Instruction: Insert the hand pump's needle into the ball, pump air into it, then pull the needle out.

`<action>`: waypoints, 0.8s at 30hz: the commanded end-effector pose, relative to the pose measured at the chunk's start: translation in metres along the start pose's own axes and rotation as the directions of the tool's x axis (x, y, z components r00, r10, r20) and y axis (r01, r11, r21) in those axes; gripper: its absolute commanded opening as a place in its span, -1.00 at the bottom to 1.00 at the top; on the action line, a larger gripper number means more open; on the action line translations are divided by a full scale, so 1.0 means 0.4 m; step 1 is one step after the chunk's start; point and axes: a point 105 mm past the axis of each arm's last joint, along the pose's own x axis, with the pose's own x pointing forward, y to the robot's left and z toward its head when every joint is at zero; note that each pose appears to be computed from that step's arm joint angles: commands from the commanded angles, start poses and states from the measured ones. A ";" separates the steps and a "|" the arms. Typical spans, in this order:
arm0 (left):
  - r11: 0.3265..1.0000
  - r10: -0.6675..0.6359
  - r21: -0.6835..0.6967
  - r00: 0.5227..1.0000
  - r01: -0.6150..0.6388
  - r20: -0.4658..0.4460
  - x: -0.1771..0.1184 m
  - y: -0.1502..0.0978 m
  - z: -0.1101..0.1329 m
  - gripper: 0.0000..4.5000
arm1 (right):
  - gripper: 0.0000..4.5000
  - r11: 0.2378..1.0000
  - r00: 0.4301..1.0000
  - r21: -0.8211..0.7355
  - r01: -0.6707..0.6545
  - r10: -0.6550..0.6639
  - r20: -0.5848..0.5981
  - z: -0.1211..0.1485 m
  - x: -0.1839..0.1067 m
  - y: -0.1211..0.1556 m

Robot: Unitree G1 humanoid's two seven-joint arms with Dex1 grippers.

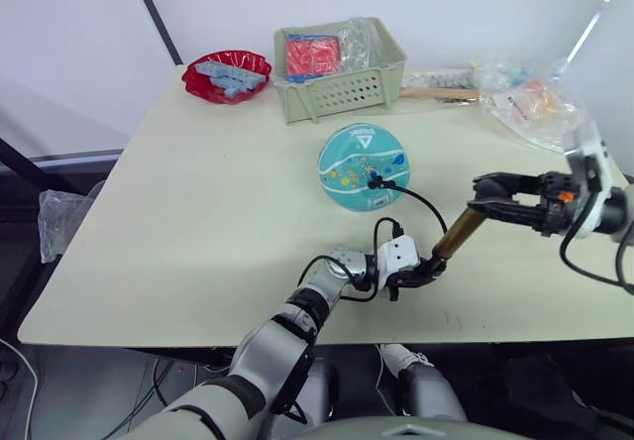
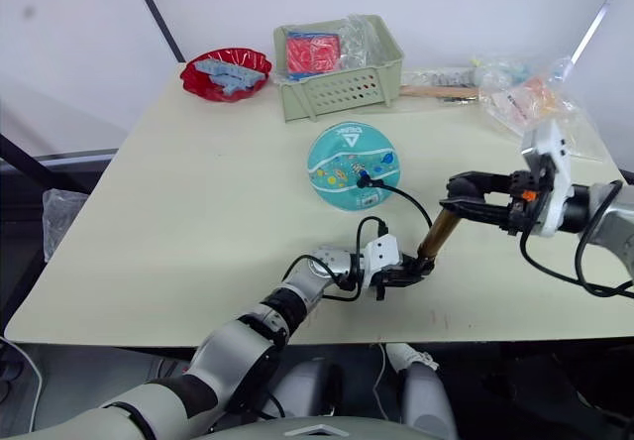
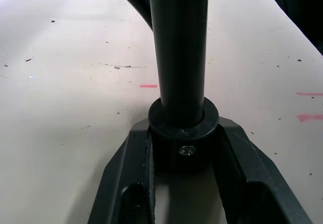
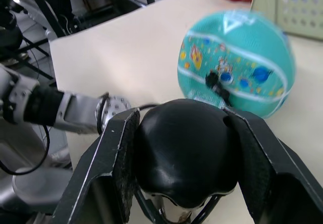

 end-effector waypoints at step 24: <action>0.992 -0.059 -0.120 0.986 0.040 -0.159 -0.022 -0.058 -0.120 -0.50 | -0.08 0.996 0.996 -0.045 0.082 -0.083 -0.015 0.033 -0.027 -0.028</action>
